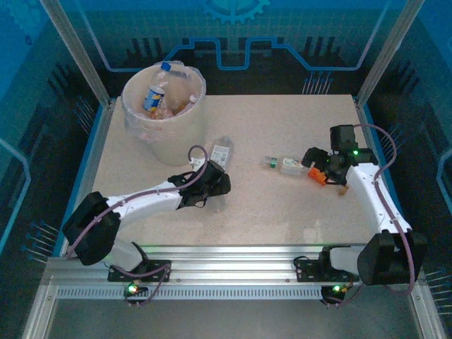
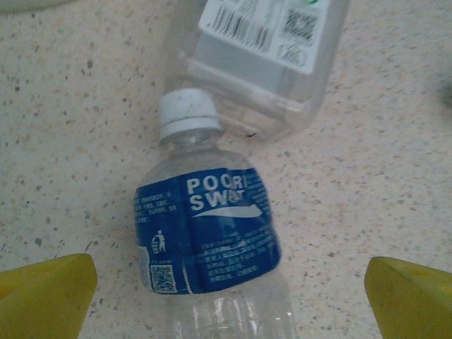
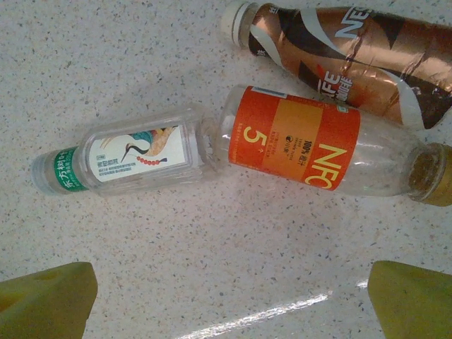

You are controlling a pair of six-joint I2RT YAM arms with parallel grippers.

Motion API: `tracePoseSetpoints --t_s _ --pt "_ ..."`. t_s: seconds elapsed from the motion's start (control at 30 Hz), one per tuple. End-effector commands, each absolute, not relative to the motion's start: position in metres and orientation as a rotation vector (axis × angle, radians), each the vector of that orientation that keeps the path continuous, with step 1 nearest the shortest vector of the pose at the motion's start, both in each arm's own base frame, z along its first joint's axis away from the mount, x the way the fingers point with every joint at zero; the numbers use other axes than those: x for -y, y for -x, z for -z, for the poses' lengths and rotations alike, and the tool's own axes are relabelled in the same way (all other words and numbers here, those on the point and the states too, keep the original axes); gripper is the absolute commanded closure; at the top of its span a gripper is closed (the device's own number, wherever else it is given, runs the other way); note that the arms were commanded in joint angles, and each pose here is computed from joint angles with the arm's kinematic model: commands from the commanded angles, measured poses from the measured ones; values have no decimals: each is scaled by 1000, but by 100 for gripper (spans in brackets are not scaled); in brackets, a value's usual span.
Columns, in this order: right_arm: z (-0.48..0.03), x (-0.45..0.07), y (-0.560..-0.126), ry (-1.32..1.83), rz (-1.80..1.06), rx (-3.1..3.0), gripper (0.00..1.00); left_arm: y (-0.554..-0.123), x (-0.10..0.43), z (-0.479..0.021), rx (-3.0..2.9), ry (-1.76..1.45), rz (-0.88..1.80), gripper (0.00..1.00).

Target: Put the plastic bottles in the bin

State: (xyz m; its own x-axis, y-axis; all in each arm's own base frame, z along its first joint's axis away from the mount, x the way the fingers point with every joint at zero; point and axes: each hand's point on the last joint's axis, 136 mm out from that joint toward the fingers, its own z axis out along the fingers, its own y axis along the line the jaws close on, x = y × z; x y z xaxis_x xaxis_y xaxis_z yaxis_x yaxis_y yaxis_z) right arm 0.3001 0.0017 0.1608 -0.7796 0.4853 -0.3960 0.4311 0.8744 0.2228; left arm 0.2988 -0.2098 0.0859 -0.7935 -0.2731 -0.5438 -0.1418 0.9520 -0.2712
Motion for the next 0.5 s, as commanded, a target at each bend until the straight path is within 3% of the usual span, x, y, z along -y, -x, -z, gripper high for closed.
tracePoseSetpoints --t_s 0.0,0.47 --pt "-156 -2 -301 -685 -179 -2602 0 -299 206 -79 -2496 368 252 2" --pt "-148 -8 -309 -679 -209 -2623 0 -295 207 -35 -2598 400 159 5"
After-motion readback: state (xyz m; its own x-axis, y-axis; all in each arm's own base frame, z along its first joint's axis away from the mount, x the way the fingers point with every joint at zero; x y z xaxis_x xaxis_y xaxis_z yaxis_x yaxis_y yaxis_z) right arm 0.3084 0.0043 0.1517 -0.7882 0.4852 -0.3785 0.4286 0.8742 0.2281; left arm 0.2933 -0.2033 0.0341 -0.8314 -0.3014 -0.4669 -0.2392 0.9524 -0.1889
